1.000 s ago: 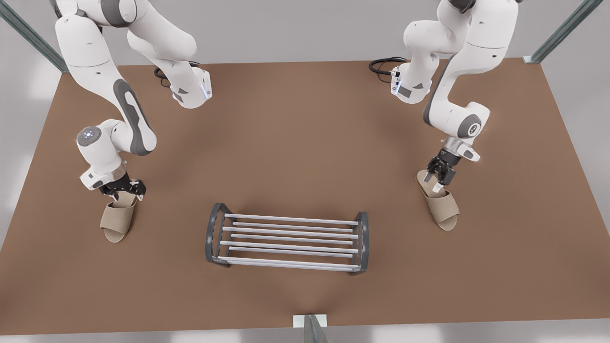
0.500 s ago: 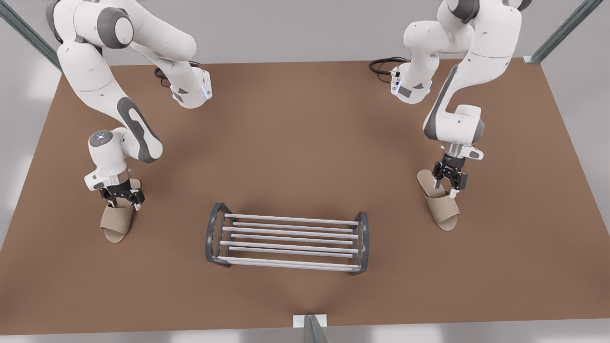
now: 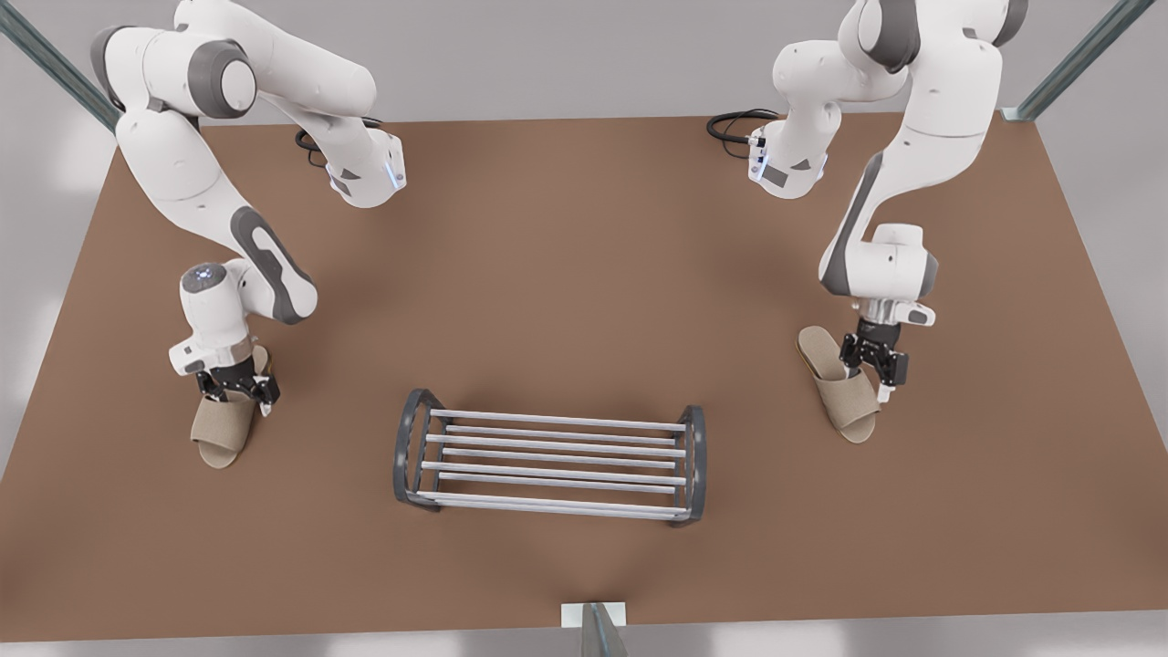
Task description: Place the right shoe on the shoe rack with the right arm, and place the left shoe on the shoe rack with the left arm
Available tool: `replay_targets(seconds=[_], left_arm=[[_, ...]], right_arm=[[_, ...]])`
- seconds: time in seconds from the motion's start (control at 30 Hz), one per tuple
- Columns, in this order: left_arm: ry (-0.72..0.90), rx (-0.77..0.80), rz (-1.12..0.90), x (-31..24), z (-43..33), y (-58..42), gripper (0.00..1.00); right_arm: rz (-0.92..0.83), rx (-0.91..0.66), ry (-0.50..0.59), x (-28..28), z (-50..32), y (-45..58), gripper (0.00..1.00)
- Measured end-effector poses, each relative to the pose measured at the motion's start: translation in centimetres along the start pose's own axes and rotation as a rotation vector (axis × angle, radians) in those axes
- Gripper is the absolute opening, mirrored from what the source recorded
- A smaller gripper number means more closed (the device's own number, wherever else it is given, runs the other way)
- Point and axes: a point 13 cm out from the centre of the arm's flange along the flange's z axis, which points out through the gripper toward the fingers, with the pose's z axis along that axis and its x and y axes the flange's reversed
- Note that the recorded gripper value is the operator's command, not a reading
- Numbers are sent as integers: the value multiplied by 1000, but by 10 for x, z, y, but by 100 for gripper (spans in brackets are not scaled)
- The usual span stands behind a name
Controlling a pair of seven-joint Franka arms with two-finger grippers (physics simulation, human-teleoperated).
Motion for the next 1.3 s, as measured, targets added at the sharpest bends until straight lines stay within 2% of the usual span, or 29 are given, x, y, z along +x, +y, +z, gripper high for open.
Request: replay_targets(seconds=[0.3, 0.33, 0.37, 0.8, 0.83, 0.87, 0.9, 0.97, 1.03, 1.07, 1.27, 1.3], left_arm=[[-2, -9, 33, -4, 17, 7, 100], [-2, -9, 36, -5, 19, 7, 95], [-1, -7, 39, -5, 21, 6, 76], [-3, -20, 49, -8, 31, 21, 75], [-3, -18, 46, -8, 31, 21, 70], [-3, -16, 44, -8, 31, 20, 67], [-3, -15, 43, -8, 31, 20, 66], [-2, -13, 41, -8, 32, 20, 63], [-2, -12, 40, -8, 32, 20, 63], [-2, -11, 40, -8, 32, 20, 63], [13, 59, 49, 0, 38, -23, 63], [16, 66, 50, 1, 38, -28, 55]], right_arm=[[7, -2, -15, -7, 10, 3, 100], [7, -3, -20, -10, 10, 4, 100], [7, -5, -22, -11, 11, 5, 100], [10, -12, -41, -22, 11, 10, 99], [9, -12, -42, -23, 11, 11, 91], [9, -12, -44, -24, 11, 11, 60], [7, -12, -45, -25, 11, 11, 42], [3, -19, -52, -29, 9, 15, 32], [-2, -28, -66, -37, 4, 21, 29], [-5, -30, -76, -43, 0, 23, 21], [-60, -66, -185, -102, -44, 54, 21], [-74, -79, -214, -119, -62, 66, 21]])
